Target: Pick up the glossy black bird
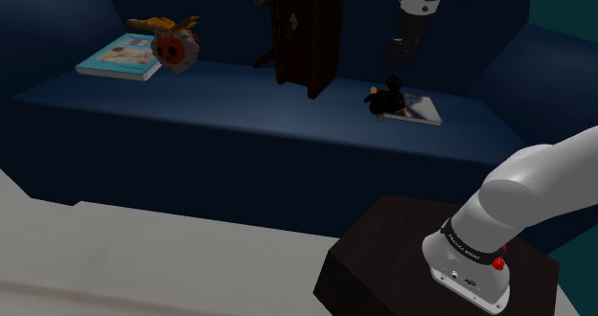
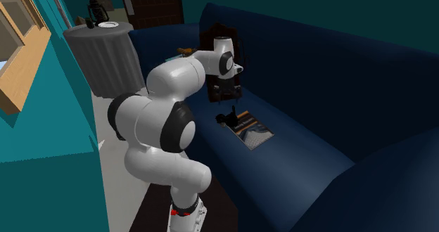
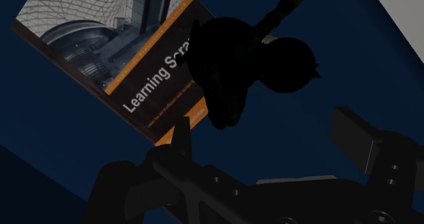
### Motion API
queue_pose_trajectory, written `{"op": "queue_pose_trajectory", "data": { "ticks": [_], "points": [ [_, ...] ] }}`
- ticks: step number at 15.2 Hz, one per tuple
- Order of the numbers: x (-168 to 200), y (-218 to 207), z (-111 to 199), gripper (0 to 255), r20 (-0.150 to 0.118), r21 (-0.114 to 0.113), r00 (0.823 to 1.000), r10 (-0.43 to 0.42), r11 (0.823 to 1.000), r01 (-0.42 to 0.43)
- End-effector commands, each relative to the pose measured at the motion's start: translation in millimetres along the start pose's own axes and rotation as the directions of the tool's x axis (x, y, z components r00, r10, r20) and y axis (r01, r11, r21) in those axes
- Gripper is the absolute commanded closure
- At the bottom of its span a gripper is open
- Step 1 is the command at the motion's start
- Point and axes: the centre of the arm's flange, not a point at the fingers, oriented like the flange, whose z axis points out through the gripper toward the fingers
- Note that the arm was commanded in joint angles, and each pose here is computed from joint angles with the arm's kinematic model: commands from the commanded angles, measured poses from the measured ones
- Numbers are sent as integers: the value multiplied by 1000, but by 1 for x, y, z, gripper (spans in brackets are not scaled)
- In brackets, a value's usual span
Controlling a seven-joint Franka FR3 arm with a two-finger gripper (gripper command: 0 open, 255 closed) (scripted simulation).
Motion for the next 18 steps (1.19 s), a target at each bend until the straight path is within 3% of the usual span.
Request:
{"op": "queue_pose_trajectory", "data": {
  "ticks": [1, 11, 12, 18],
  "points": [
    [8, 20, 16, 0, 20, -15, 1000, 18, 1000, -18],
    [9, 22, 60, 0, 26, -20, 999, 24, 1000, -23],
    [9, 22, 61, 255, 26, -20, 999, 24, 1000, -23],
    [9, 22, 60, 255, 26, -20, 999, 24, 1000, -23]
  ]
}}
